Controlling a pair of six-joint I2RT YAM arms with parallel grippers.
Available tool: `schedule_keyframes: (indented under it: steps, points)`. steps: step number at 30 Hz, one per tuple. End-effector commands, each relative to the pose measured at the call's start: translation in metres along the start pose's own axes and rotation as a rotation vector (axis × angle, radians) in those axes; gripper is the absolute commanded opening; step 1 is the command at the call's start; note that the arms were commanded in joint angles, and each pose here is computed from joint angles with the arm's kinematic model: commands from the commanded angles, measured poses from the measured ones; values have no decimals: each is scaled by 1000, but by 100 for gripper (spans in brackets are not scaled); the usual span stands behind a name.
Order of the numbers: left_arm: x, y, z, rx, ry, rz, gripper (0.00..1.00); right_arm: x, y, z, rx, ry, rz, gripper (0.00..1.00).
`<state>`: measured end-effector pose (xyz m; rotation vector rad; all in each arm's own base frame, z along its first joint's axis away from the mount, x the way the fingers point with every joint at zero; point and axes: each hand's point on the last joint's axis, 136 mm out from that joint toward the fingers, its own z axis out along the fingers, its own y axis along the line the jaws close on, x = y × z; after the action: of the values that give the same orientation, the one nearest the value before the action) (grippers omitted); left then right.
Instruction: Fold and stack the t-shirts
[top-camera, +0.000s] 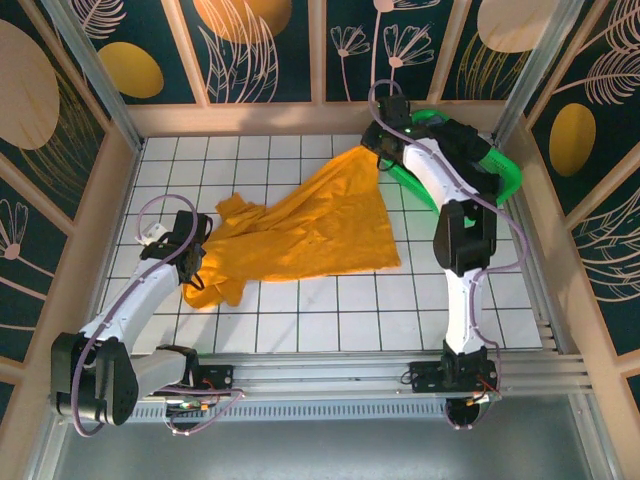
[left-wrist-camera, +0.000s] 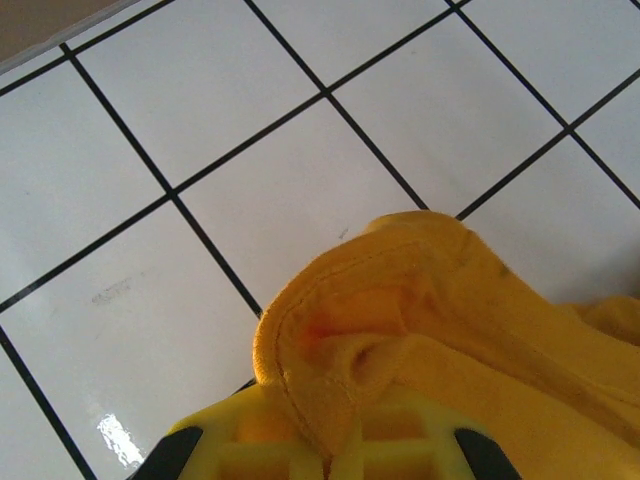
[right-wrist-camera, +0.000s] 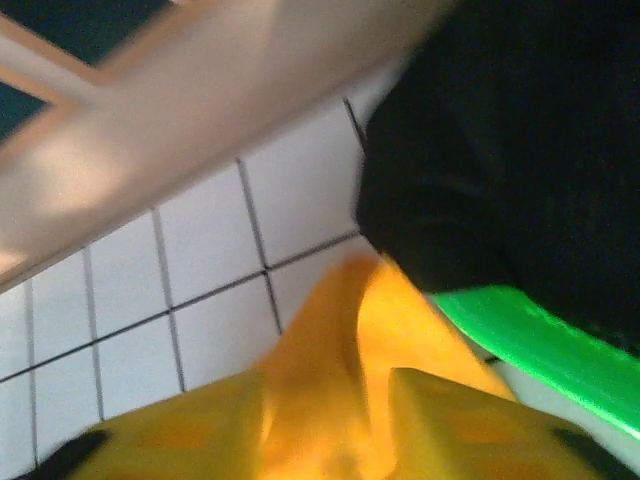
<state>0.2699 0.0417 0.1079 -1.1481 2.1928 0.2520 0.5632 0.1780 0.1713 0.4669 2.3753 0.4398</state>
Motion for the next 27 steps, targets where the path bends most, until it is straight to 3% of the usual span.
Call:
schedule_keyframes:
  steps: [1, 6, 11, 17, 27]
  points:
    - [-4, 4, -5, -7, -3, -18, 0, 13, -6, -29, 33, 41, 4, 51]
    - [1, 8, -5, -4, 11, -10, 0, 49, -57, -84, 144, 21, 31, 51]
    - [2, 6, -5, 5, 18, 3, 0, 139, -122, -113, 197, 149, 28, 50]
    - [1, -2, -5, 25, 26, 22, 0, 209, -148, -93, 273, 298, -156, 53]
    - [1, -11, -5, 58, 39, 20, 0, 240, -176, -64, 415, 401, -184, 45]
